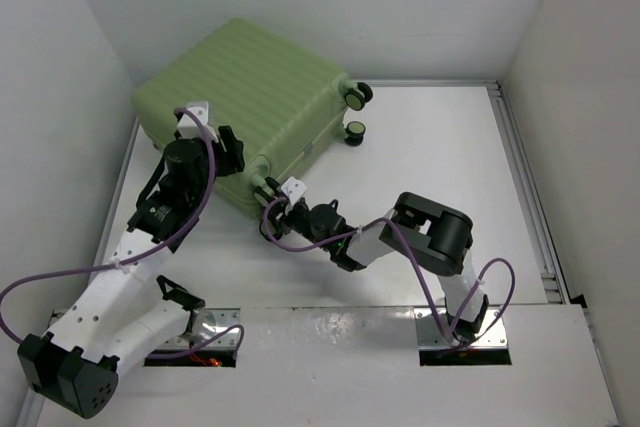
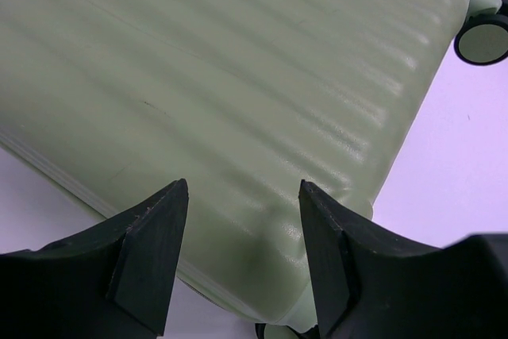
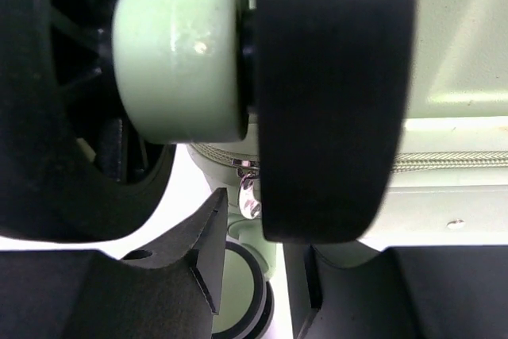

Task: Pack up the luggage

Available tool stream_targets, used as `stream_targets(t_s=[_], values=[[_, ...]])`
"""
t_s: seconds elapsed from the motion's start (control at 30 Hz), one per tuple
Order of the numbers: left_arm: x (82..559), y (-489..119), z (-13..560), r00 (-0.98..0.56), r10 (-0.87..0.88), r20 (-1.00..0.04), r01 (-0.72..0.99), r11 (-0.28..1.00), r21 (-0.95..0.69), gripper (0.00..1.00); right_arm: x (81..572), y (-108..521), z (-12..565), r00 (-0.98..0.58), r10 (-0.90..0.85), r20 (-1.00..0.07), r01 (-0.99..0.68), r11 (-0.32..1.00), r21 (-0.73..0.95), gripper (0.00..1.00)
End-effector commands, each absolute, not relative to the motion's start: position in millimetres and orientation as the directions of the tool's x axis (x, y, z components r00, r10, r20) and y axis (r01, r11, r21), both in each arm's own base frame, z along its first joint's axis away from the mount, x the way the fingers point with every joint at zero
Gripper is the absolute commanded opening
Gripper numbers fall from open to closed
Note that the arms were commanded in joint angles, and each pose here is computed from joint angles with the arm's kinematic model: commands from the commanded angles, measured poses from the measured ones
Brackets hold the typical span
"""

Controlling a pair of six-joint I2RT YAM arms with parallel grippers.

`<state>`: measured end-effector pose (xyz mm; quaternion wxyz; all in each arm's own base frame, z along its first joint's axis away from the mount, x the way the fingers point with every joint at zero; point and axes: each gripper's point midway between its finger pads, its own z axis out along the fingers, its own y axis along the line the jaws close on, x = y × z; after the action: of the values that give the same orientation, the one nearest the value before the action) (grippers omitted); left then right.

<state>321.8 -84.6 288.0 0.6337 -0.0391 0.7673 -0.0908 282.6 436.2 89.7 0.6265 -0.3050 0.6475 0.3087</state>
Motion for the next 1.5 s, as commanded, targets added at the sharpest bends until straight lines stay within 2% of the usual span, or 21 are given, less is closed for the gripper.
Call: stream_targets(t_s=[0.0,0.2,0.3,0.33,0.37,0.47,0.6,0.63,0.73,0.83,0.97,1.0,1.13,1.17,1.2,1.3,1.4,1.47], values=[[325,-83,294,-0.165,-0.195,-0.967,0.056,0.977,-0.207,0.63,290,450,130,0.047,0.114,-0.992,-0.78,0.625,0.035,0.33],[325,-83,294,-0.165,-0.195,-0.967,0.056,0.977,-0.207,0.63,297,449,133,0.061,0.118,-0.991,-0.768,0.64,0.029,0.21],[322,-84,290,-0.175,-0.192,-0.966,0.063,0.977,-0.205,0.63,299,446,134,0.083,0.106,-0.991,-0.762,0.648,0.006,0.09],[322,-86,290,-0.178,-0.192,-0.965,0.071,0.976,-0.207,0.63,298,446,136,0.088,0.107,-0.99,-0.765,0.644,0.001,0.02],[321,-88,290,-0.181,-0.176,-0.968,0.093,0.976,-0.195,0.63,299,444,139,0.094,0.11,-0.989,-0.761,0.648,0.0,0.0],[317,-98,281,-0.207,-0.094,-0.974,0.178,0.975,-0.132,0.65,296,441,145,0.117,0.119,-0.986,-0.767,0.641,-0.014,0.0],[306,-120,288,-0.188,0.128,-0.974,0.396,0.917,0.044,0.73,291,436,147,0.133,0.121,-0.984,-0.785,0.619,-0.03,0.0],[303,-117,291,-0.172,0.199,-0.965,0.427,0.897,0.109,0.73,288,436,151,0.147,0.126,-0.981,-0.792,0.609,-0.04,0.0],[292,-109,300,-0.089,0.268,-0.959,0.501,0.844,0.189,0.78,286,429,147,0.146,0.115,-0.983,-0.798,0.6,-0.048,0.0],[277,-121,303,-0.012,0.311,-0.95,0.609,0.756,0.24,0.79,288,424,146,0.145,0.11,-0.983,-0.796,0.603,-0.05,0.0],[254,-132,288,0.095,0.465,-0.88,0.77,0.526,0.361,0.78,288,421,143,0.139,0.106,-0.985,-0.805,0.591,-0.05,0.0],[247,-143,282,0.113,0.463,-0.879,0.835,0.436,0.337,0.78,288,420,143,0.14,0.106,-0.984,-0.807,0.589,-0.051,0.0],[236,-152,277,0.163,0.487,-0.858,0.915,0.251,0.317,0.79,294,416,142,0.136,0.105,-0.985,-0.804,0.593,-0.048,0.0],[228,-153,272,0.165,0.499,-0.851,0.931,0.206,0.301,0.79,294,417,142,0.135,0.106,-0.985,-0.805,0.591,-0.047,0.0],[231,-154,279,0.253,0.51,-0.822,0.915,0.149,0.374,0.83,295,417,141,0.131,0.105,-0.986,-0.807,0.589,-0.045,0.0],[234,-156,279,0.359,0.533,-0.766,0.901,0.018,0.434,0.84,297,418,143,0.133,0.111,-0.985,-0.806,0.59,-0.043,0.0],[233,-158,273,0.441,0.551,-0.708,0.884,-0.133,0.448,0.86,299,418,144,0.135,0.111,-0.985,-0.806,0.59,-0.044,0.0],[235,-157,271,0.473,0.553,-0.685,0.872,-0.185,0.453,0.86,299,418,142,0.131,0.108,-0.985,-0.807,0.588,-0.043,0.0]])
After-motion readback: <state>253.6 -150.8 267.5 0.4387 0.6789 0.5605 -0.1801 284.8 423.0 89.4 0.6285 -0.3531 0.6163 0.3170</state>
